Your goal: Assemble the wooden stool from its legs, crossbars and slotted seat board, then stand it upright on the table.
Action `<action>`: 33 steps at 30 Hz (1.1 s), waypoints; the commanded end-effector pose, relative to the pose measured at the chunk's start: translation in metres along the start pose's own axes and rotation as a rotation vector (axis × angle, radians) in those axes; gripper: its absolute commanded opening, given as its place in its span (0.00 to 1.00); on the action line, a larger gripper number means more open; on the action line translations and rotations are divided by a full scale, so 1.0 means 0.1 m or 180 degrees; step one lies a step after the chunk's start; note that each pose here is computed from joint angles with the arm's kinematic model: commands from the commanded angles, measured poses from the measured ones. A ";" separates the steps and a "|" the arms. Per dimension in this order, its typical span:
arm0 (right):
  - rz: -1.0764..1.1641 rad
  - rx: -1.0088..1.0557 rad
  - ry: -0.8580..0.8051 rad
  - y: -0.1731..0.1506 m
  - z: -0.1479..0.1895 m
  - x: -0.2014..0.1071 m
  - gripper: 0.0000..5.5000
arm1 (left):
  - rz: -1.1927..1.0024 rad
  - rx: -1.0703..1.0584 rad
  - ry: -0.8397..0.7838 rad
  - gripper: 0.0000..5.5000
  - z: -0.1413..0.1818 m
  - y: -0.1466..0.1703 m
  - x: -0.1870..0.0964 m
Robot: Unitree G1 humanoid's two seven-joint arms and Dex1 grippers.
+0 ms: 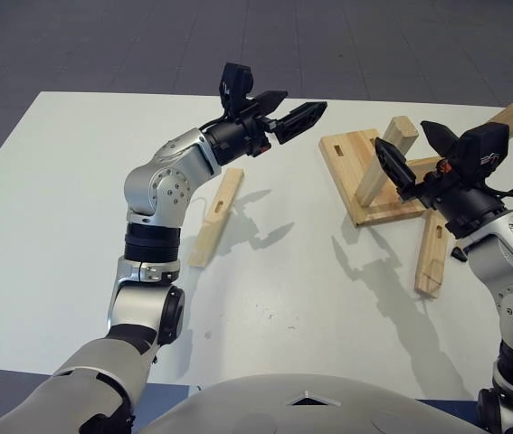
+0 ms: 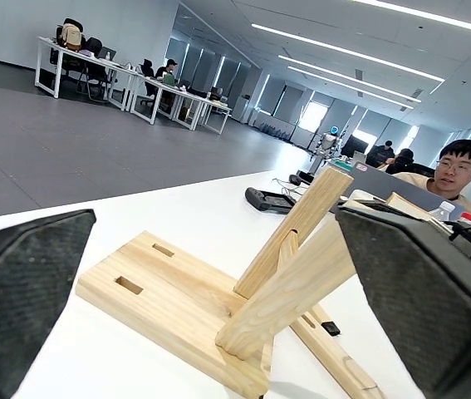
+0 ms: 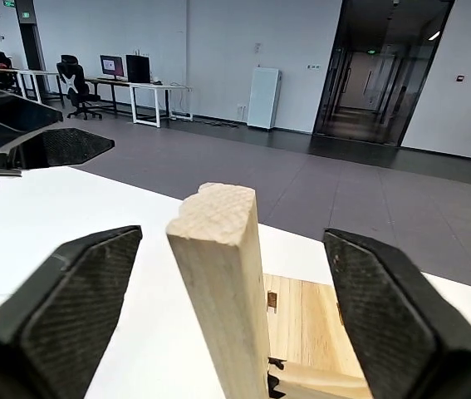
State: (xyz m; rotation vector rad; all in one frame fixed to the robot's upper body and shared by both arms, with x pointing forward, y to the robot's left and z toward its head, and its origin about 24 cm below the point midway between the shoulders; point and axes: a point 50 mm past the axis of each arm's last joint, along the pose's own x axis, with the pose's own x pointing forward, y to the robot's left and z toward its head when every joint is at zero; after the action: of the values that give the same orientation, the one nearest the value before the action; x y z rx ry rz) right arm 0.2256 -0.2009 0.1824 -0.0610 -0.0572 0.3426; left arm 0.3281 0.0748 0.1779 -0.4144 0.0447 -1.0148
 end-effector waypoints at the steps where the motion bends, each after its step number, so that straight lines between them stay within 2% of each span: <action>1: -0.0035 -0.0073 -0.0023 0.03 0.03 0.02 0.57 | 0.0103 -0.0092 0.0003 0.98 -0.05 0.01 -0.05; 14: -0.0133 -0.0098 0.0007 0.04 0.02 0.01 0.20 | 0.0182 -0.0081 -0.0009 0.98 -0.05 0.03 -0.05; 18: 0.0027 -0.0127 -0.0012 0.05 0.04 0.01 0.20 | 0.0193 -0.0069 -0.0008 0.98 -0.04 0.04 -0.07; 22: 0.0620 -0.0110 -0.0018 -0.02 0.09 -0.04 0.20 | 0.0265 -0.0012 0.0051 0.98 -0.04 0.12 -0.11; 27: 0.1521 0.0045 0.0365 -0.19 0.06 -0.24 0.20 | 0.0312 0.0069 0.0135 0.98 0.00 0.21 -0.19; 33: 0.2161 0.0230 0.0653 -0.34 0.10 -0.29 0.20 | 0.0304 0.0045 0.0205 0.98 -0.04 0.23 -0.23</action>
State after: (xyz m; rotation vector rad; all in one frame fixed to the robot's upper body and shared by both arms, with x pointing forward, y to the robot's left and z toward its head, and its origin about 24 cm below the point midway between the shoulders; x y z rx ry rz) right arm 0.2118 -0.2397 0.2010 -0.1037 0.0747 0.9257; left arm 0.3332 0.1017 0.1633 -0.3808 0.1034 -0.9353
